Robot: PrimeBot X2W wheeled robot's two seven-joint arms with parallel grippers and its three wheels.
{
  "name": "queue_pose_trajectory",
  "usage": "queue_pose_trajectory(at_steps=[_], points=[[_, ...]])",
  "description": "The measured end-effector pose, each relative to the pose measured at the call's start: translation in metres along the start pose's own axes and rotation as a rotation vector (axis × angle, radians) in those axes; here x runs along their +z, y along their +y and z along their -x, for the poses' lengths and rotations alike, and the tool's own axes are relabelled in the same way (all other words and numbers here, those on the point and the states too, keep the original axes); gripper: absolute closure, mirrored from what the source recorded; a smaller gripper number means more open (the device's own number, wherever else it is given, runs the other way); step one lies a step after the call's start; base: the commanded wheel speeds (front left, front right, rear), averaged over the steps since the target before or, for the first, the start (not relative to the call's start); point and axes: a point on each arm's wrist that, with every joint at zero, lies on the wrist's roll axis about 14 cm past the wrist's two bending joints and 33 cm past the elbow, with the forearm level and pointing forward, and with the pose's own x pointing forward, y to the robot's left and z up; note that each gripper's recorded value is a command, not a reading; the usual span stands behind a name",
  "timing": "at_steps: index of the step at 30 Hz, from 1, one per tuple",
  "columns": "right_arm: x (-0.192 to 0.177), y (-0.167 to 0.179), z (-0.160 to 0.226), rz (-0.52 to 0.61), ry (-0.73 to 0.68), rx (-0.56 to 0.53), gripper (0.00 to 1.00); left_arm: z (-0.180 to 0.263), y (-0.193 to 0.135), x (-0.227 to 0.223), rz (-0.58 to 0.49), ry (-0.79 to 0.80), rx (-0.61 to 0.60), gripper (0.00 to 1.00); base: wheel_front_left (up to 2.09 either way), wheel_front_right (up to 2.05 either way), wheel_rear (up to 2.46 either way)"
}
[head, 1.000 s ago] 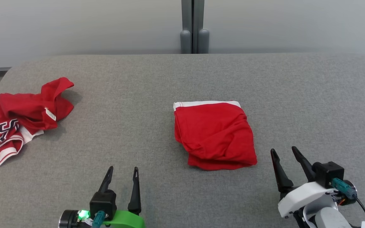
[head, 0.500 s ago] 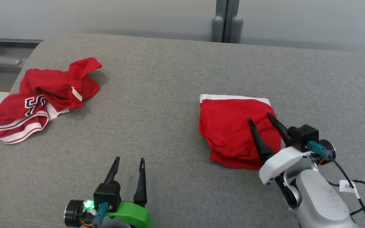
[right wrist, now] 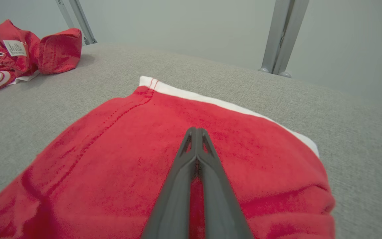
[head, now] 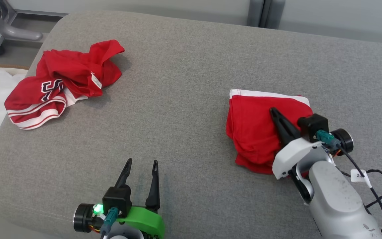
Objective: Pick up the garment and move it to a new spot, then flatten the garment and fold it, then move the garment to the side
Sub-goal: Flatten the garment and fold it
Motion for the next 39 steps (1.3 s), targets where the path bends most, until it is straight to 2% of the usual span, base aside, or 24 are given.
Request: queue_pose_trajectory(at_steps=[4, 11, 21, 27, 31, 34, 38, 39], points=[[-0.027, 0.016, 0.013, 0.011, 0.066, 0.052, 1.0, -0.001, -0.003, 0.002, 0.005, -0.004, -0.006, 0.0, 0.0, 0.0, 0.0], [-0.046, 0.031, 0.038, -0.001, 0.104, 0.102, 1.0, -0.005, -0.008, 0.005, 0.009, -0.015, -0.024, 0.0, 0.0, 0.0, 0.0], [-0.053, 0.068, 0.051, 0.008, 0.13, 0.228, 1.0, -0.005, -0.011, 0.008, 0.01, -0.025, -0.037, 0.0, 0.0, 0.0, 0.0], [-0.073, 0.089, 0.063, -0.002, 0.21, 0.289, 1.0, -0.002, -0.007, 0.013, 0.013, -0.04, -0.025, 0.0, 0.0, 0.0, 0.0], [-0.072, 0.103, 0.068, -0.019, 0.215, 0.329, 1.0, 0.001, -0.004, 0.013, 0.016, -0.044, -0.013, 0.0, 0.0, 0.0, 0.0], [-0.055, 0.106, 0.066, -0.042, 0.168, 0.334, 1.0, 0.0, -0.006, 0.015, 0.014, -0.052, -0.024, 0.0, 0.0, 0.0, 0.0], [-0.027, 0.09, 0.062, -0.061, 0.084, 0.287, 1.0, -0.002, -0.011, 0.018, 0.01, -0.062, -0.041, 0.0, 0.0, 0.0, 0.0], [-0.014, 0.077, 0.06, -0.068, 0.046, 0.247, 0.96, -0.002, -0.013, 0.018, 0.009, -0.064, -0.05, 0.0, 0.0, 0.0, 0.0]])
